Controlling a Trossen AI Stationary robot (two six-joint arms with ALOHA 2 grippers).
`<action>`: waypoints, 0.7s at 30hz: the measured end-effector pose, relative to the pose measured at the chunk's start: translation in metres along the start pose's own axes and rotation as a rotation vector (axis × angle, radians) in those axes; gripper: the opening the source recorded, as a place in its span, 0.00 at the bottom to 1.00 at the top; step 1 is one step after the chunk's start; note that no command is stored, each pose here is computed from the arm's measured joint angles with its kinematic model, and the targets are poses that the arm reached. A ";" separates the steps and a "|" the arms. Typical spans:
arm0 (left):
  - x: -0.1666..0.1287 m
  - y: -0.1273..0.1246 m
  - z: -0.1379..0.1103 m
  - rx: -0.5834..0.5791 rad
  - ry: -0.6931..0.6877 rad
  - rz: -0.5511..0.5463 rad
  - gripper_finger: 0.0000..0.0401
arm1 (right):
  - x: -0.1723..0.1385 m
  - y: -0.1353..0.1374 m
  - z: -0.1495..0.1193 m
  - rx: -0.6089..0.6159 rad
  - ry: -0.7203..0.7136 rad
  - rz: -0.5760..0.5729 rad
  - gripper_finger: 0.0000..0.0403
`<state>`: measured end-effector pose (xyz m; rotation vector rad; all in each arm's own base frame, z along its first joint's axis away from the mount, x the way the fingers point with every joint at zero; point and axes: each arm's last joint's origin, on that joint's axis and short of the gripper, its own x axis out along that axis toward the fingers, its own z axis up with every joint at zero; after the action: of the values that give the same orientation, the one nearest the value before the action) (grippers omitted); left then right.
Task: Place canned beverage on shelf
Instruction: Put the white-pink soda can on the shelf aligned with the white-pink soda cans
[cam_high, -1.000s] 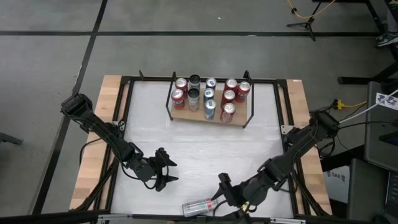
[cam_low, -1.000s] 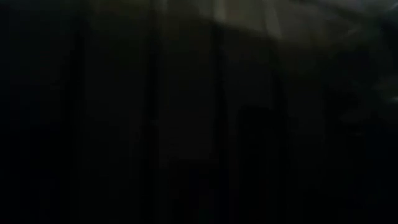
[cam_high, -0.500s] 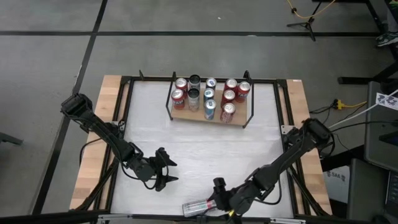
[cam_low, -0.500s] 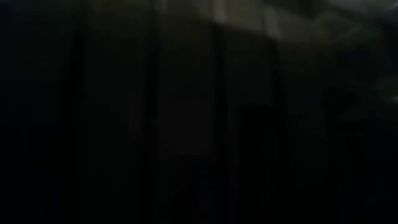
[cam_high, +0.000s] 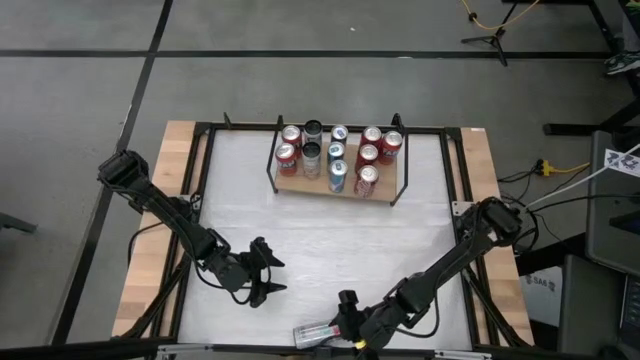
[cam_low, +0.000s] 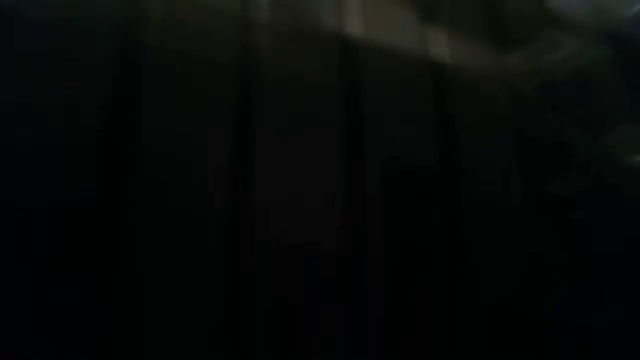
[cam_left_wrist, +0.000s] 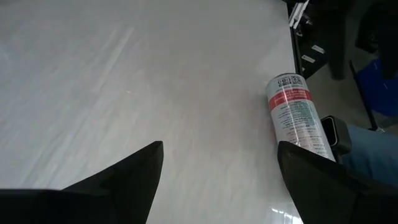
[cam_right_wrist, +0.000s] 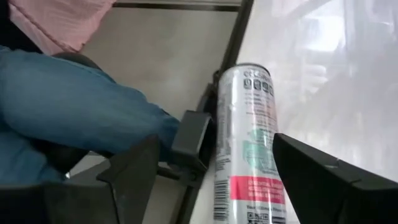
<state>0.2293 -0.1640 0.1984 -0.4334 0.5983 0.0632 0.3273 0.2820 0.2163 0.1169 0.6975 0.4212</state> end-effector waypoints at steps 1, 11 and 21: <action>0.000 0.000 0.000 0.000 0.000 0.000 0.77 | 0.002 -0.001 -0.002 -0.002 0.004 -0.011 0.75; 0.000 0.000 0.000 0.000 0.001 -0.001 0.77 | 0.015 -0.009 -0.019 -0.026 0.081 -0.138 0.75; 0.000 0.000 0.000 0.000 0.001 -0.001 0.77 | 0.014 -0.010 -0.022 -0.031 0.132 -0.129 0.75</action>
<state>0.2293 -0.1640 0.1985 -0.4335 0.5988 0.0622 0.3256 0.2781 0.1885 0.0144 0.8230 0.3179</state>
